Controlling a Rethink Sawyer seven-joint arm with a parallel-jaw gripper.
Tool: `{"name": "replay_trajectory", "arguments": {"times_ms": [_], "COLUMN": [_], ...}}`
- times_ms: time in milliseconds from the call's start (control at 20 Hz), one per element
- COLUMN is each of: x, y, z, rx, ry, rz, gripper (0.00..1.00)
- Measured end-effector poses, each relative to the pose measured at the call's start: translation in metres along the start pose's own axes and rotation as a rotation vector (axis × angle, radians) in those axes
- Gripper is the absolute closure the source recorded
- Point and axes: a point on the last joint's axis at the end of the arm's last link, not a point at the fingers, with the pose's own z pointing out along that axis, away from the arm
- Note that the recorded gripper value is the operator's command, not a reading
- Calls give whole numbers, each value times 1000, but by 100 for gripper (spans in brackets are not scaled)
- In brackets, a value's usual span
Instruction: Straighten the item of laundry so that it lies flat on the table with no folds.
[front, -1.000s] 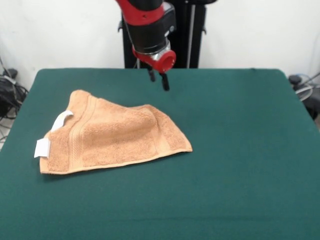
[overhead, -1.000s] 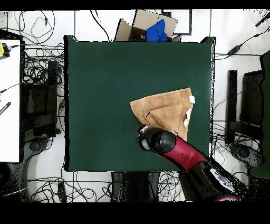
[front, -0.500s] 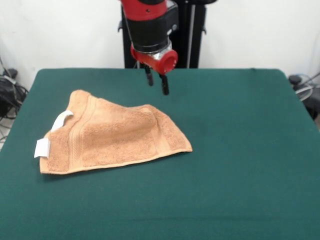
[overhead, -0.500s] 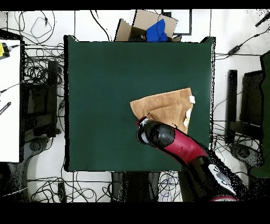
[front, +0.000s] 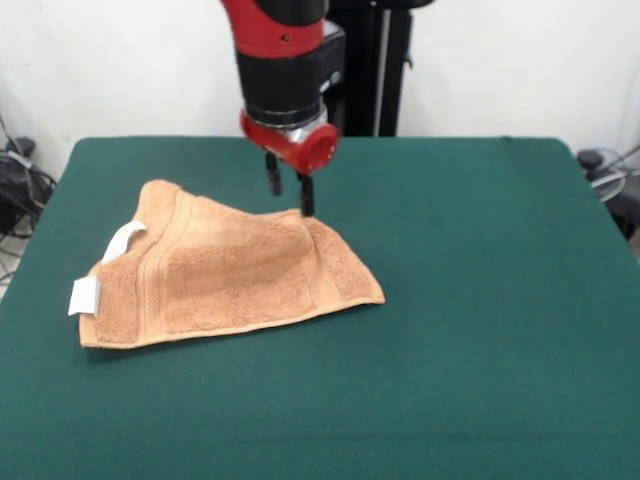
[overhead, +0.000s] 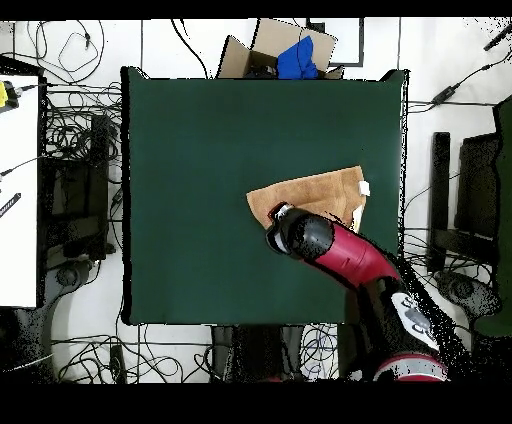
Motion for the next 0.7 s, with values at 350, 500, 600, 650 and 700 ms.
{"name": "replay_trajectory", "arguments": {"times_ms": [350,500,600,650,700], "x": [-38,-55,-66,-69,-78], "y": [-4,-7,-9,-10,-11], "z": [3,4,4,4,4], "rx": [19,25,28,28,28], "ry": [-49,-69,-81,-84,-95], "rz": [15,23,29,31,36], "gripper": [0,0,0,0,0]}}
